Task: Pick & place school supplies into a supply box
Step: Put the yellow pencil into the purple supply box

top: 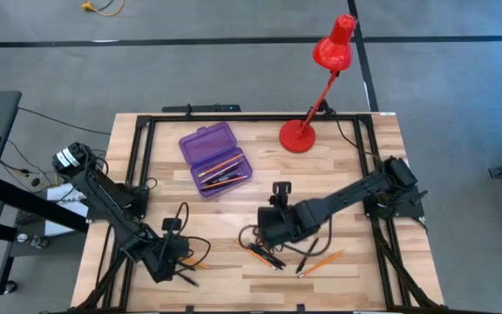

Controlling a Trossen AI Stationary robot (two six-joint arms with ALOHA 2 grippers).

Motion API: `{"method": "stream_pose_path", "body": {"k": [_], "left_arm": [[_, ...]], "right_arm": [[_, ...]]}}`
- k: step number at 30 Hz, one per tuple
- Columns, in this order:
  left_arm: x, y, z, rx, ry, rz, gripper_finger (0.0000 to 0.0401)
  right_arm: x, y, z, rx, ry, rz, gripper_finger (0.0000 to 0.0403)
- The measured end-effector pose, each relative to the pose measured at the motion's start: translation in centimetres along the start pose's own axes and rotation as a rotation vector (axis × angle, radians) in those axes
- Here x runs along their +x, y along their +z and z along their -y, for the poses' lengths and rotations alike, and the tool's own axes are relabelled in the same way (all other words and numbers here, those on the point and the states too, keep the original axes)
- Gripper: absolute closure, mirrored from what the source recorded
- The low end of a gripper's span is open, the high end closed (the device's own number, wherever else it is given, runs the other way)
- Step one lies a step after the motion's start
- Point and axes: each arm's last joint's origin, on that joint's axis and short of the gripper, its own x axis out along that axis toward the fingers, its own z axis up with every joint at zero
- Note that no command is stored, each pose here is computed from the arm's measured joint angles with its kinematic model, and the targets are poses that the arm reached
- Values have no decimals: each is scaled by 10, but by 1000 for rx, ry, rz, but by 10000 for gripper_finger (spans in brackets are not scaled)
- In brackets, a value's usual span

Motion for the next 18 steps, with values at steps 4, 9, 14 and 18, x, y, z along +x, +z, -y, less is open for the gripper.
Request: {"method": "stream_pose_path", "body": {"k": [4,9,14,18], "left_arm": [[2,0,1,2,-5,-12,292],[16,-3,6,32,-5,-74,292],[37,-5,12,69,5,-123,292],[43,-7,13,76,25,-145,292]], "right_arm": [[-3,0,-3,27,-19,11,282],[3,-4,-5,41,-28,7,282],[12,-8,-8,47,-32,1,282],[15,-8,-7,55,-33,1,282]]}}
